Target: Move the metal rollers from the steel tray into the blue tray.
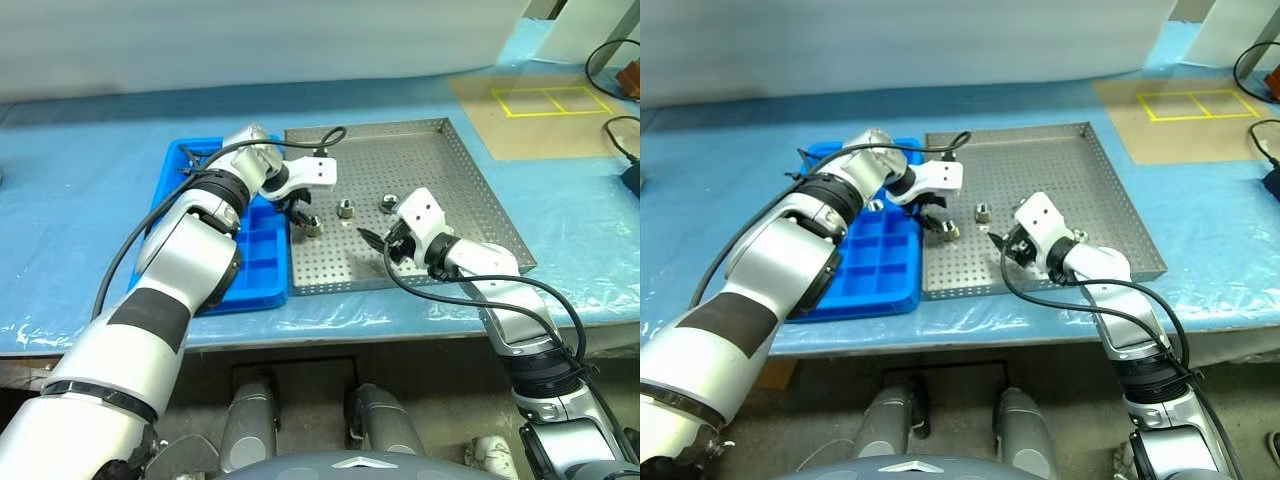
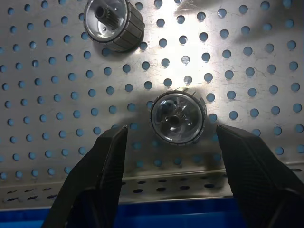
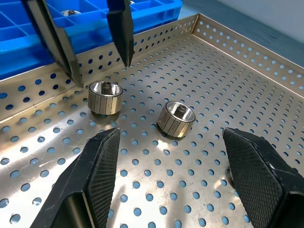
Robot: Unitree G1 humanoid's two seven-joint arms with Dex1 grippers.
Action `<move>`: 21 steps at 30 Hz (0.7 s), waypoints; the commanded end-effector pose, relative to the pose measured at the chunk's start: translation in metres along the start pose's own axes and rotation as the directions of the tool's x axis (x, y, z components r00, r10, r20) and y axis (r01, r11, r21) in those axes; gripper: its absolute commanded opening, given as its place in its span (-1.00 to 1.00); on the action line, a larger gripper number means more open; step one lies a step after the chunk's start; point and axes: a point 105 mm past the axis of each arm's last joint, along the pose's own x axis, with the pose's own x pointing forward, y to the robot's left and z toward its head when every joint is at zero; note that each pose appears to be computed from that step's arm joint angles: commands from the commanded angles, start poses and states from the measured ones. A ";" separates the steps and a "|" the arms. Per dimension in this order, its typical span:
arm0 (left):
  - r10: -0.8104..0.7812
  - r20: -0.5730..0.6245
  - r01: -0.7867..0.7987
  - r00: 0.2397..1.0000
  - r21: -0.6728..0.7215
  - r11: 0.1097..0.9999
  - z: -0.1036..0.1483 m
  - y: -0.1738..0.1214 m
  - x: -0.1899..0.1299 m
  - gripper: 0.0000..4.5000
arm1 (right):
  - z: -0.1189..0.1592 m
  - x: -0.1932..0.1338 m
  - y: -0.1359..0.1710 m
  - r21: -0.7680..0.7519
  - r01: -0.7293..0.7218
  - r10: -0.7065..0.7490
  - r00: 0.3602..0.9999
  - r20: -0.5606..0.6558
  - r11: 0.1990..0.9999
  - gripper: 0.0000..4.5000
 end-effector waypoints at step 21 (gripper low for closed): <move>-0.010 -0.044 0.011 0.999 0.017 1.000 -0.010 -0.010 0.021 0.40 | 0.002 -0.004 0.004 -0.016 0.037 -0.036 0.999 0.017 0.999 0.57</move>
